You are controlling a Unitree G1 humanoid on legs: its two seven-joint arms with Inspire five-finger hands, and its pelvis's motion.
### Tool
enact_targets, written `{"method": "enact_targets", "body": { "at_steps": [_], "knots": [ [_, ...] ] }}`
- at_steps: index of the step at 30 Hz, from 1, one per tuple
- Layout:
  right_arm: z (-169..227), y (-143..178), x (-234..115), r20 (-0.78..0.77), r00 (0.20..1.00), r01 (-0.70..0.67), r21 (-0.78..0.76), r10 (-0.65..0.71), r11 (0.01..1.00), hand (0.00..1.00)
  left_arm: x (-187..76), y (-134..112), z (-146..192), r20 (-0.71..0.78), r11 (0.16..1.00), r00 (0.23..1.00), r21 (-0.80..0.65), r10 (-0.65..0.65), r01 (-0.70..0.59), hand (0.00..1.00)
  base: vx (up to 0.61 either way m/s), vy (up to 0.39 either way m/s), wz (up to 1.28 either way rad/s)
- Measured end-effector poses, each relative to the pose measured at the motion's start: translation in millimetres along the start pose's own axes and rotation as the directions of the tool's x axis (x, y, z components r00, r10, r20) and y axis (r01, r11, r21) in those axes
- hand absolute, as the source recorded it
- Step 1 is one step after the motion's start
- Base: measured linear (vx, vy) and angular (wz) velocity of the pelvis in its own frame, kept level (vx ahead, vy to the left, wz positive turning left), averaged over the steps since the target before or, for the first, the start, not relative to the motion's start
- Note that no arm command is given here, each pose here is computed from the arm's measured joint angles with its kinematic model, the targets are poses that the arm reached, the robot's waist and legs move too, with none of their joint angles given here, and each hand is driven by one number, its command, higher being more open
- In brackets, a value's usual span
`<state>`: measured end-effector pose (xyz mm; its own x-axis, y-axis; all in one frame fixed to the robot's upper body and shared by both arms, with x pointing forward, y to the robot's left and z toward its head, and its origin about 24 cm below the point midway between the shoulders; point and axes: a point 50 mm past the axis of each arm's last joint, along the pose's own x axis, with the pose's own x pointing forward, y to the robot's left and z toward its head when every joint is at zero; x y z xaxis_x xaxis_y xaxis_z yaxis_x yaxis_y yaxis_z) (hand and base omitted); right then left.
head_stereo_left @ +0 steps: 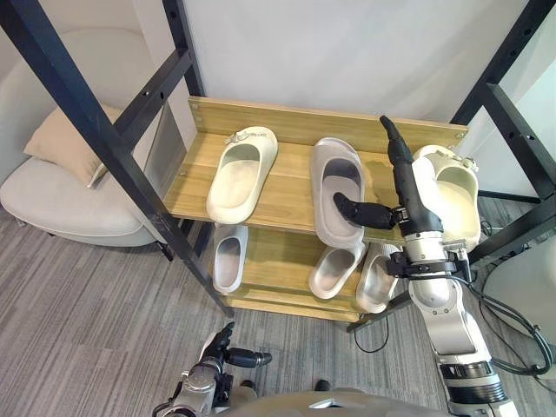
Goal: Organize the slippers on the shoe rack
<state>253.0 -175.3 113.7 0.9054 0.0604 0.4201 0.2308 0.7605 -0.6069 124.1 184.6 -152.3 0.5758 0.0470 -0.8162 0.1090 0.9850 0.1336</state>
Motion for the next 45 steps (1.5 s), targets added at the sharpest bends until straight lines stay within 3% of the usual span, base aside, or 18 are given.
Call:
{"method": "enact_targets", "body": {
  "at_steps": [10,11,23,34,40,45],
  "knots": [
    [-3.4,1.5,13.3,-0.007,1.0,0.015,0.035,-0.014,0.999,1.0,0.0,1.1,0.0,0.0,1.0,1.0,0.002,0.002,-0.002,1.0,0.0,-0.003,0.03],
    [-4.5,1.4,14.3,-0.011,1.0,0.02,0.037,-0.019,0.999,0.0,0.0,1.6,0.1,0.0,1.0,1.0,0.002,0.003,-0.003,1.0,-0.01,-0.014,0.14],
    [-26.4,10.7,42.7,-0.124,0.992,0.035,0.227,-0.006,0.973,0.0,0.7,3.5,2.5,0.008,1.0,1.0,-0.01,0.009,-0.009,1.0,0.0,-0.004,0.03],
    [-21.2,6.5,61.5,-0.106,0.994,0.042,0.311,-0.01,0.949,0.0,0.9,3.7,3.9,0.016,1.0,1.0,-0.014,0.01,-0.009,1.0,0.0,0.0,0.0],
    [4.5,8.3,52.4,0.007,1.0,-0.019,0.333,0.017,0.943,0.0,1.3,3.5,5.9,0.023,1.0,1.0,-0.015,0.01,-0.01,1.0,0.0,0.0,0.0],
    [56.7,-15.3,50.0,0.232,0.966,0.038,0.313,-0.115,0.949,0.0,1.3,2.8,5.7,0.022,1.0,1.0,-0.015,0.011,-0.011,1.0,-0.01,0.005,-0.02]
  ]
}}
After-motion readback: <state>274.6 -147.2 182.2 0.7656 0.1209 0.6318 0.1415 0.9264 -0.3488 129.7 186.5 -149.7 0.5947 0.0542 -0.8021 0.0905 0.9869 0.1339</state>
